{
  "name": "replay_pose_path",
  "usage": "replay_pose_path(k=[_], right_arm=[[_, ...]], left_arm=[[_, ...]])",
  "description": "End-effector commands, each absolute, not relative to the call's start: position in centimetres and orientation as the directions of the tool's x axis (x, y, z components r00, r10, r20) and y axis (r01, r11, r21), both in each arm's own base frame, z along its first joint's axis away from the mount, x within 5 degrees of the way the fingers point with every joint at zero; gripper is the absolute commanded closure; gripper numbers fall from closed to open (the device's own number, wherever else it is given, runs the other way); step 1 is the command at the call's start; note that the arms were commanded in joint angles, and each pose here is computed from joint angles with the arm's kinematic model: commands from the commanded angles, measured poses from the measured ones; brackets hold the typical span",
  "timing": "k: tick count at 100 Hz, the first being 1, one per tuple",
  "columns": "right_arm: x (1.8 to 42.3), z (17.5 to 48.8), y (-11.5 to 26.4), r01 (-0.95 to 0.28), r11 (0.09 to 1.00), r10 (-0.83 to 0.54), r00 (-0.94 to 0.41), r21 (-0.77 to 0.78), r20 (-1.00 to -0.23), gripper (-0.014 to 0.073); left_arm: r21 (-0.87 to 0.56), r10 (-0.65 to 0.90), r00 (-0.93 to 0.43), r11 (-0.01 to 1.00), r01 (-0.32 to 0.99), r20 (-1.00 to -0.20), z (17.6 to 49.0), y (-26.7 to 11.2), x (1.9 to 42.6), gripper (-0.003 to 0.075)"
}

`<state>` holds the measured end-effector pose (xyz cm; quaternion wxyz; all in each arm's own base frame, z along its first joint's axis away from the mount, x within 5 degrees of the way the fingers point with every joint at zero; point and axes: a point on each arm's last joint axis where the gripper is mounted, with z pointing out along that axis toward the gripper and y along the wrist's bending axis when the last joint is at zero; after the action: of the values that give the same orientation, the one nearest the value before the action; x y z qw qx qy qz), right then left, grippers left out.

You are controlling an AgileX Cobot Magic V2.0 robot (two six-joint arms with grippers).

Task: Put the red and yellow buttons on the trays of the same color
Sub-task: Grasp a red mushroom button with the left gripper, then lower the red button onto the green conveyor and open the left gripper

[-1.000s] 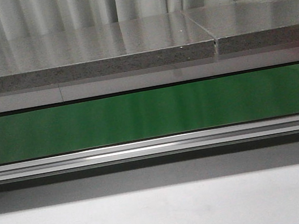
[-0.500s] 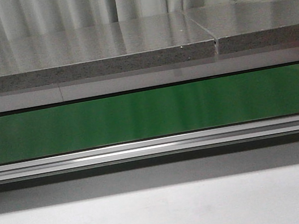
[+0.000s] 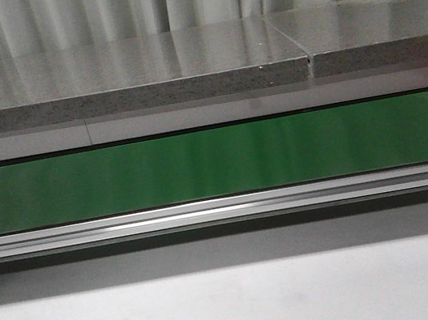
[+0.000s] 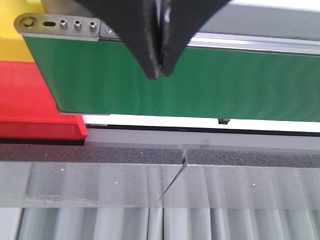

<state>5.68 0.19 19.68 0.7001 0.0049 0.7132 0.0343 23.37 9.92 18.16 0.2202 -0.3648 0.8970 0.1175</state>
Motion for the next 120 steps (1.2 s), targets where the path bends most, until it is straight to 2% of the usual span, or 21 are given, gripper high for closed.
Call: replay_pose_path(k=[1,14,24,54,72,98,120], right_arm=[[5.5,20.8,0.3,-0.056,0.997,0.050,0.085,0.046,-0.995,0.0663],[5.5,20.8,0.3,-0.056,0.997,0.050,0.085,0.046,-0.995,0.0663],[5.5,20.8,0.3,-0.056,0.997,0.050,0.085,0.046,-0.995,0.0663],[5.5,20.8,0.3,-0.056,0.997,0.050,0.085,0.046,-0.995,0.0663],[5.5,20.8,0.3,-0.056,0.997,0.050,0.085,0.046,-0.995,0.0663],[5.5,20.8,0.3,-0.056,0.997,0.050,0.085,0.046,-0.995,0.0663],[5.5,20.8,0.3,-0.056,0.997,0.050,0.085,0.046,-0.995,0.0663]], left_arm=[[0.025,-0.571,-0.613,0.720,-0.693,-0.546,19.8,10.2,24.0,0.0545],[0.011,-0.561,-0.598,0.724,-0.690,-0.573,20.8,9.9,23.7,0.0675],[-0.005,-0.533,-0.582,0.740,-0.673,-0.614,22.5,9.1,23.2,0.0740],[-0.047,-0.432,-0.522,0.801,-0.597,-0.735,27.9,6.2,20.5,0.0739],[-0.021,-0.341,-0.513,0.847,-0.531,-0.788,31.8,5.2,20.4,0.0739],[-0.048,-0.261,-0.557,0.929,-0.367,-0.788,35.9,3.6,23.0,0.0739],[-0.042,-0.230,-0.651,0.956,-0.291,-0.723,34.3,3.2,26.4,0.0739]])
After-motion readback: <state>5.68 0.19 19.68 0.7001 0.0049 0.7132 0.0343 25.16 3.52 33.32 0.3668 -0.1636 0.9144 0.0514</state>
